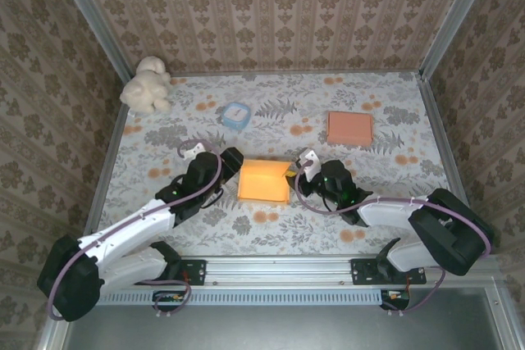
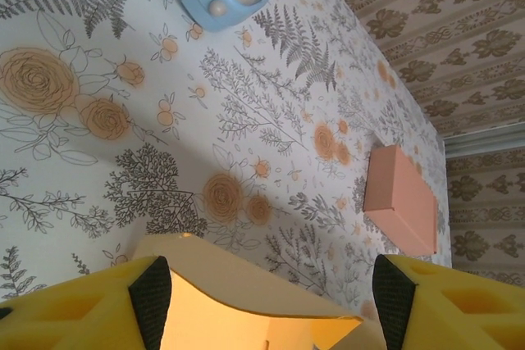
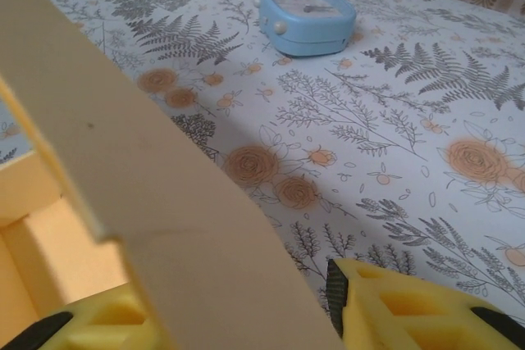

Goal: Fold the paper box

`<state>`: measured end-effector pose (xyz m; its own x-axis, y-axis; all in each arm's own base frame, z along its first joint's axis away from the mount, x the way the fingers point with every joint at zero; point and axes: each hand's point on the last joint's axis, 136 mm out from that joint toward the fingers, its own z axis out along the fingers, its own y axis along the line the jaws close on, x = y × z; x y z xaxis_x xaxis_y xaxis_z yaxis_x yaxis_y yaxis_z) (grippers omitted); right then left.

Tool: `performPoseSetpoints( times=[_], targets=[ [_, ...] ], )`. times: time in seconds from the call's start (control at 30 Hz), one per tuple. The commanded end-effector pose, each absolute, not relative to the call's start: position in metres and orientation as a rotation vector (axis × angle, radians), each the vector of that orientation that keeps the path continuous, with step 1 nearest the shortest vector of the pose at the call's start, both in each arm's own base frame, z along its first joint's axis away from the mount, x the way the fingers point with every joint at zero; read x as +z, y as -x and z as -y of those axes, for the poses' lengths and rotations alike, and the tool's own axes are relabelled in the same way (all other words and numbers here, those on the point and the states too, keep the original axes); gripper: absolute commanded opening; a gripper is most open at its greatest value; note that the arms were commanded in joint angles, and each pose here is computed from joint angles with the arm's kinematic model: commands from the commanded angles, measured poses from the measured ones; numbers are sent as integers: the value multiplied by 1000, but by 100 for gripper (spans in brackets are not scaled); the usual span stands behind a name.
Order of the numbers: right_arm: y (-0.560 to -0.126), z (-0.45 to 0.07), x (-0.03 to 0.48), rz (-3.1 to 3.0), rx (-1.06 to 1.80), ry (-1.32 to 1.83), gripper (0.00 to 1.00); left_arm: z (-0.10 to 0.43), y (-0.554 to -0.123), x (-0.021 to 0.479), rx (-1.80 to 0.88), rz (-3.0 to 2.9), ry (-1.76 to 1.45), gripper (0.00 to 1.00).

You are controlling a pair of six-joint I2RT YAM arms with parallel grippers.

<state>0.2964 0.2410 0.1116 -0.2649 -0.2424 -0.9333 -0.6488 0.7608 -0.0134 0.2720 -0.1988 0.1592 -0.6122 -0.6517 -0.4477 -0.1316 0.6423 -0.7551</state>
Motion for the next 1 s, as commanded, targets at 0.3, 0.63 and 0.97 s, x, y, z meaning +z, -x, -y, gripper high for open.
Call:
performPoseSetpoints(
  times=[0.3, 0.63, 0.97],
  targets=[
    [-295, -249, 123, -1779, 451, 719, 45, 149, -282, 177, -826, -2083, 662, 75],
    [-305, -252, 115, -1819, 404, 736, 47, 141, -290, 176, -912, -2087, 740, 80],
    [-316, -266, 112, -1830, 427, 746, 47, 157, -290, 168, -907, -2091, 779, 82]
  ],
)
